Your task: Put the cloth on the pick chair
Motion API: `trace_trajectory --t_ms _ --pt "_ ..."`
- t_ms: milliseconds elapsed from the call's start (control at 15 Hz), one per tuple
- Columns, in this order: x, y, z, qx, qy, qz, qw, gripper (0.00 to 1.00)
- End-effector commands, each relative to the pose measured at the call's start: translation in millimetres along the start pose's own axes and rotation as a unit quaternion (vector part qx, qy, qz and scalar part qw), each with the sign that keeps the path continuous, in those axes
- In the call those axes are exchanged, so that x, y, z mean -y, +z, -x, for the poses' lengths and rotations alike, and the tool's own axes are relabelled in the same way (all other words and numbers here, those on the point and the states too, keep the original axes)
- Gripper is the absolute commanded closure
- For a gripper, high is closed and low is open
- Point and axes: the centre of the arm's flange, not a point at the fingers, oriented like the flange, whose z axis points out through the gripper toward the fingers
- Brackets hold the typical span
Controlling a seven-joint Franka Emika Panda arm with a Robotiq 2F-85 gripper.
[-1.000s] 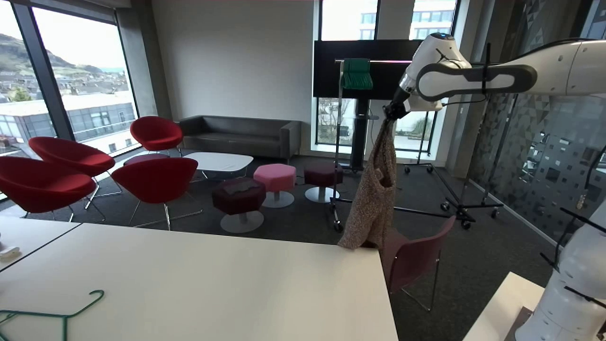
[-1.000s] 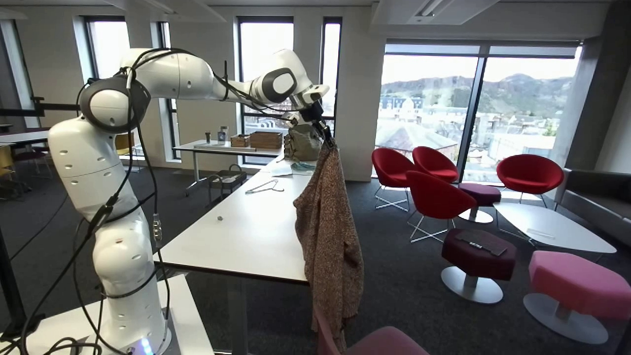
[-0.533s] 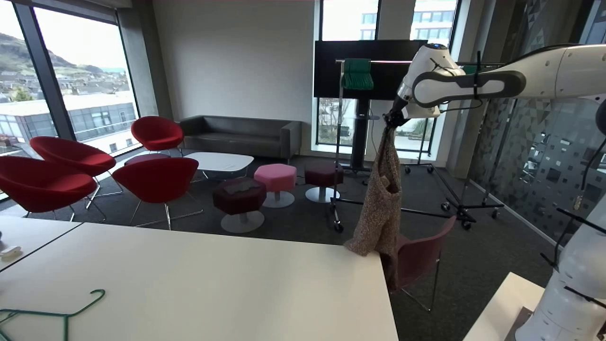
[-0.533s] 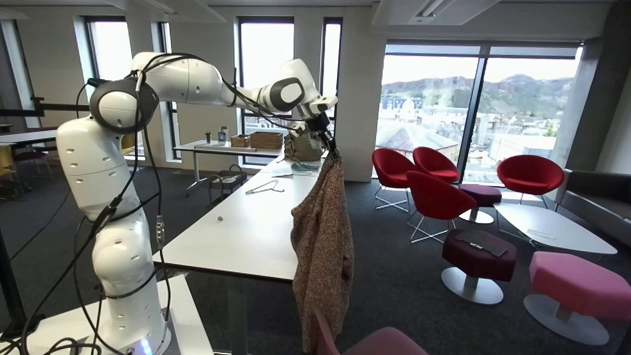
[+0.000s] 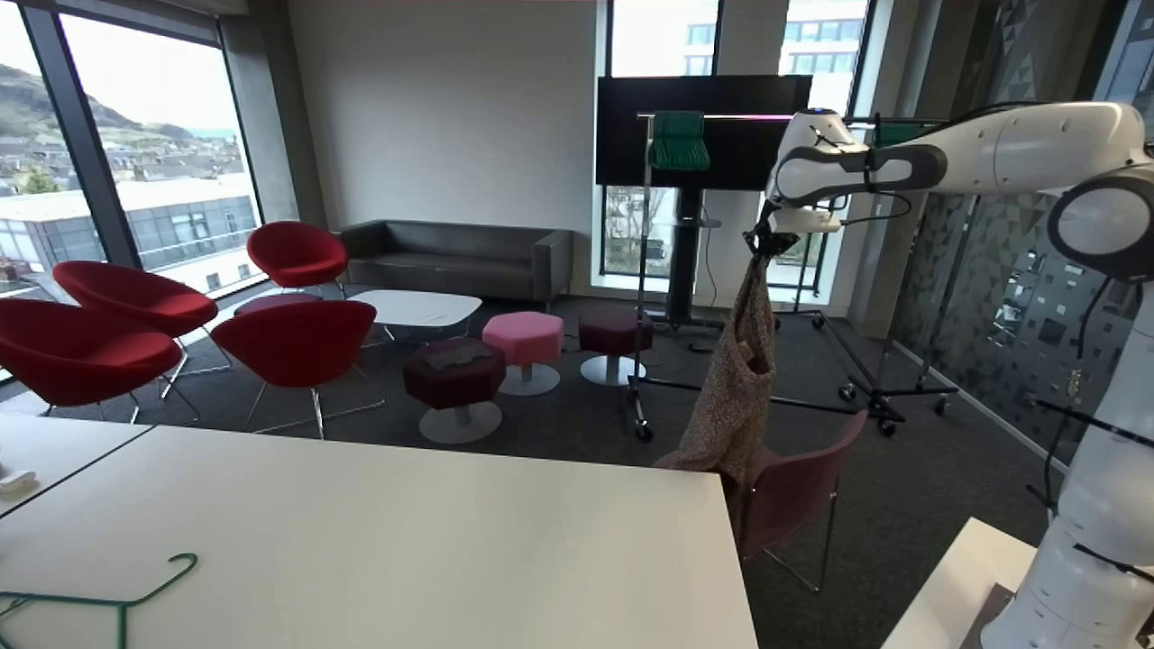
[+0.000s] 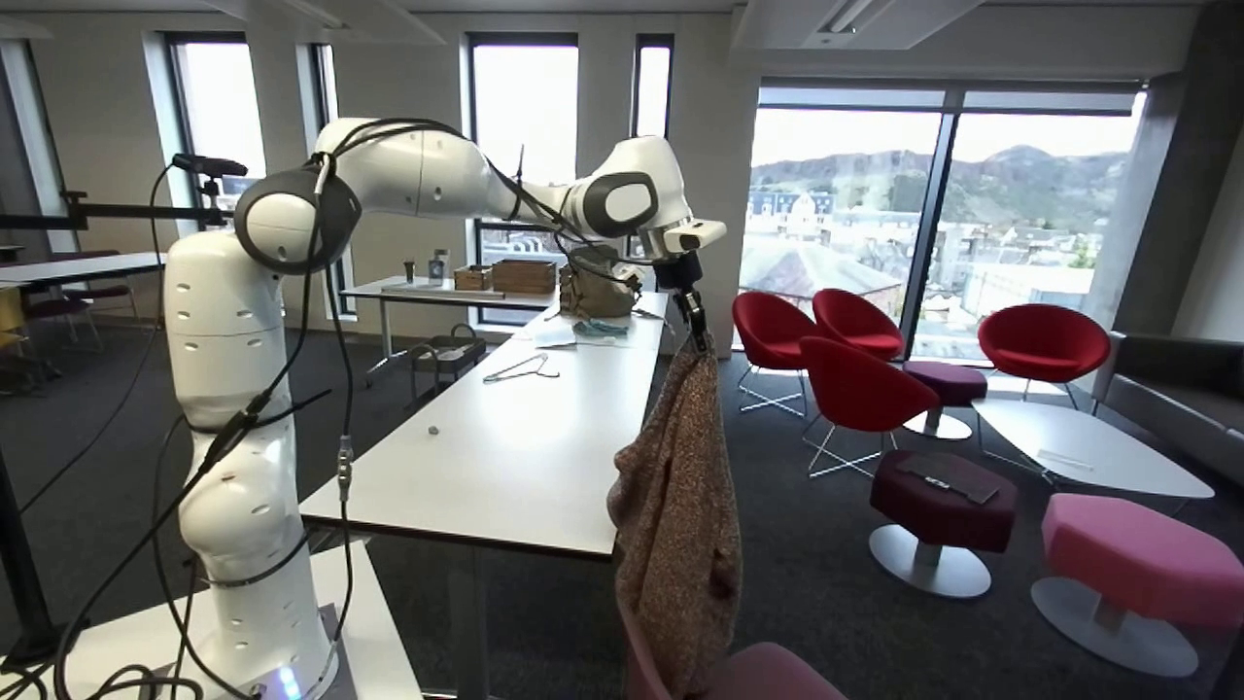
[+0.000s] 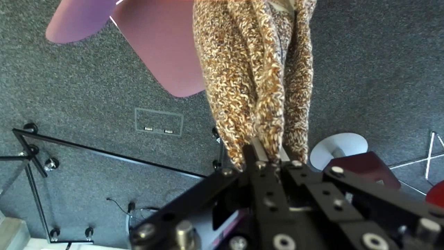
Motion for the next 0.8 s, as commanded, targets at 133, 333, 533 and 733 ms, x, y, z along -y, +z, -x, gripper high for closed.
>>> trace_trajectory --t_ms 133,333,533,733 --pt "13 -11 -48 0.042 0.025 -0.008 0.9988 0.99" --pt "21 -32 -69 0.039 0.032 -0.016 0.9986 0.99" --pt "10 -62 -96 0.027 0.048 -0.018 0.9983 0.99" --pt "-14 -87 -115 0.018 0.071 -0.014 0.9972 0.99"
